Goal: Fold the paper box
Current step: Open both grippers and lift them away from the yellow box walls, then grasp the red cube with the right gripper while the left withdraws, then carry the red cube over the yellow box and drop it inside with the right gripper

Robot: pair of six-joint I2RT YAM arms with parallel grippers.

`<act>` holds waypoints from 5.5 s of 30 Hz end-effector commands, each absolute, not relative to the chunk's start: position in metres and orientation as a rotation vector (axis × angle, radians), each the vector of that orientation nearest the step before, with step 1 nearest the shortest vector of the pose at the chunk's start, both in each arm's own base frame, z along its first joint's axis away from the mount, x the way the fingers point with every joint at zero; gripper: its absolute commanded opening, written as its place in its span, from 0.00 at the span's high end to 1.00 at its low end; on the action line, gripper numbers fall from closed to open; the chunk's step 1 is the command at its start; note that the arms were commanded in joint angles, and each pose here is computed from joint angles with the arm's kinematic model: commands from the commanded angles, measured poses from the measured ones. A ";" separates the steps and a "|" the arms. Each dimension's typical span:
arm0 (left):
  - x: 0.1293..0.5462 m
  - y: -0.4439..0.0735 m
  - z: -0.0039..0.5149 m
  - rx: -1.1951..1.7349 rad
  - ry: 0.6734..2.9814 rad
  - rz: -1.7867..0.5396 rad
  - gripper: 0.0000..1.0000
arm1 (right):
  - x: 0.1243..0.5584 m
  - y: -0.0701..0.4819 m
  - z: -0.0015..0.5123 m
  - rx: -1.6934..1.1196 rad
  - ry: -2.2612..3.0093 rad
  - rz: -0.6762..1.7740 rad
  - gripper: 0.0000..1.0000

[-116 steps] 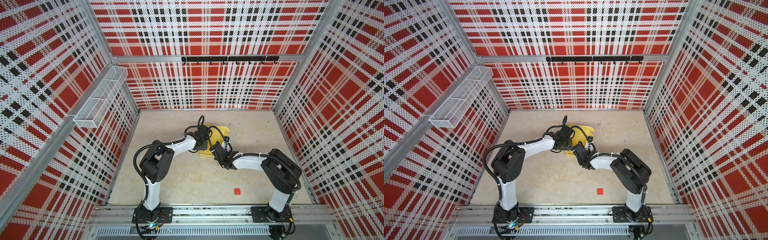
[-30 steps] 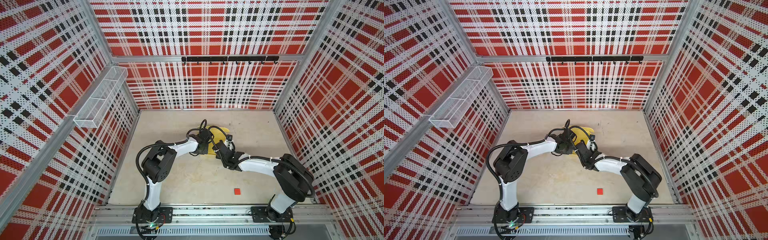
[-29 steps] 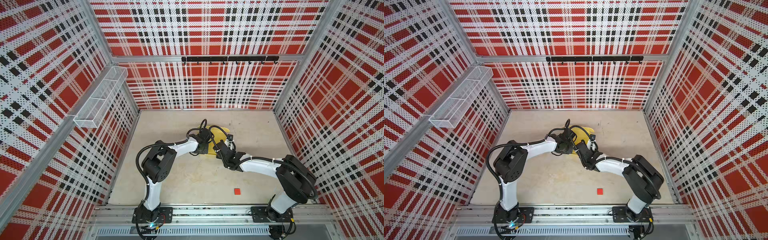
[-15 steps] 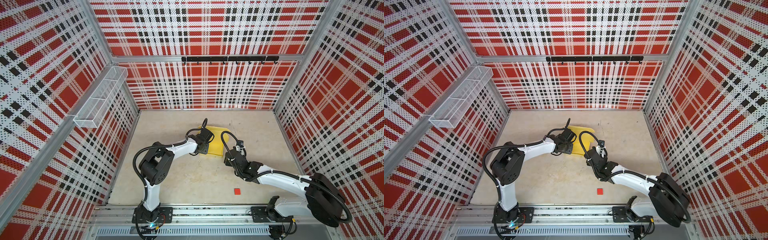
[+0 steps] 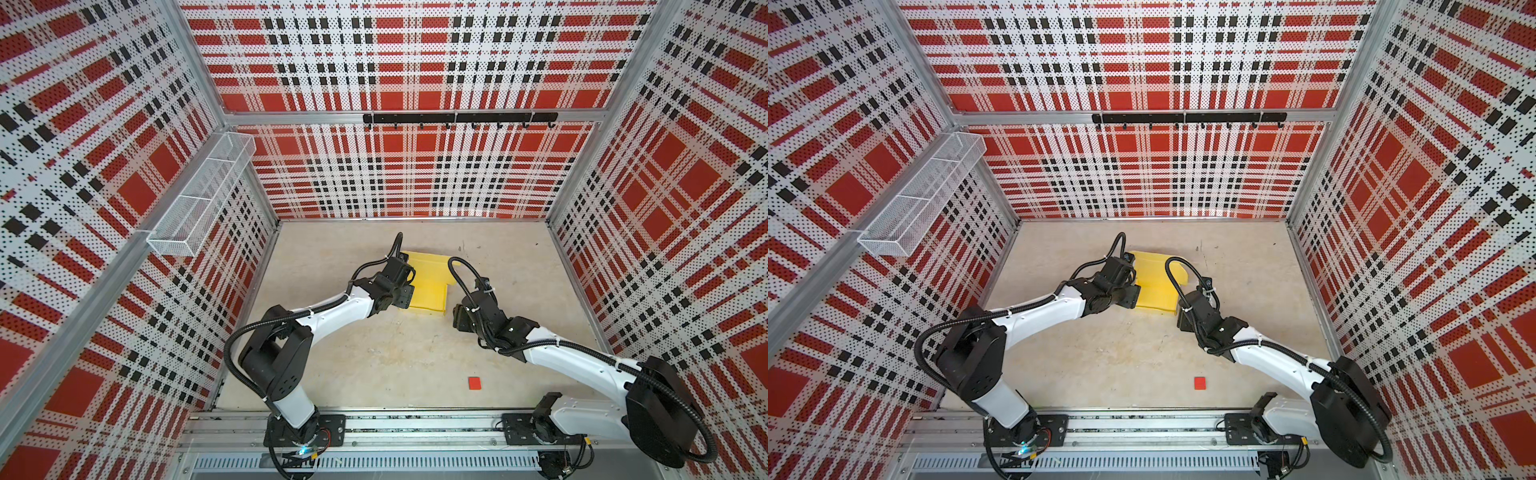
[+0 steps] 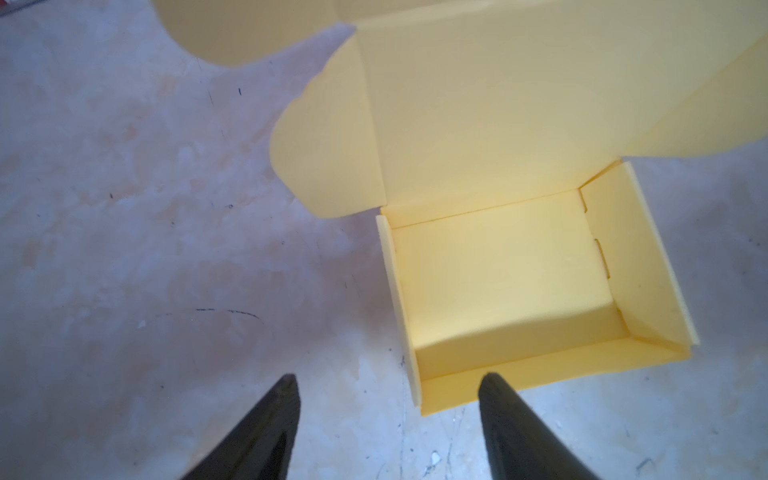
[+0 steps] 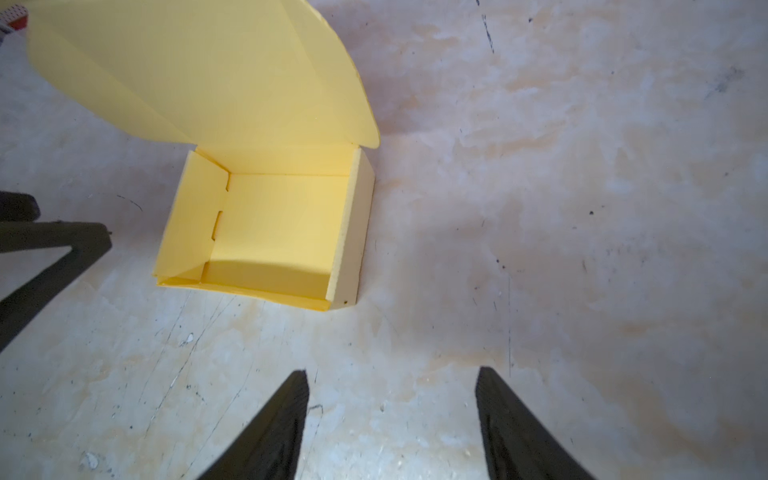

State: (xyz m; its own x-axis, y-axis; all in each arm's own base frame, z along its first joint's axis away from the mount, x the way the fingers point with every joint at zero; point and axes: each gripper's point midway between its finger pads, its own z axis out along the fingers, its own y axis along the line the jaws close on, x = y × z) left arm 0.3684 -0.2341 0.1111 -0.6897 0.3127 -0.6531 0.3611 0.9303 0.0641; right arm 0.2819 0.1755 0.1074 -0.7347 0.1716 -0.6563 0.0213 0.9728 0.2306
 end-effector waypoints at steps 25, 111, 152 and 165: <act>0.396 -0.160 0.147 0.348 2.309 -0.413 0.00 | 0.147 0.170 0.050 0.138 2.893 0.165 0.08; 0.410 -0.092 0.142 0.103 2.311 -0.361 0.00 | 0.223 0.255 0.082 -0.132 2.822 0.188 0.70; 0.411 -0.113 0.132 0.171 2.329 -0.364 0.01 | 0.391 0.269 0.100 -0.033 2.451 0.105 0.69; 0.409 -0.124 0.135 0.225 2.327 -0.356 0.00 | 0.397 0.265 0.088 -0.007 2.481 0.124 0.61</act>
State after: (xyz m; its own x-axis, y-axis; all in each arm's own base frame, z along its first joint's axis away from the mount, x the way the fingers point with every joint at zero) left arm 0.4023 -0.1234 0.1272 -0.7171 0.0435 -0.6956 0.2581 0.9436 -0.2071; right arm 0.3907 0.2609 0.0947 -0.7936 0.0222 -0.6081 -0.0332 0.9963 0.0797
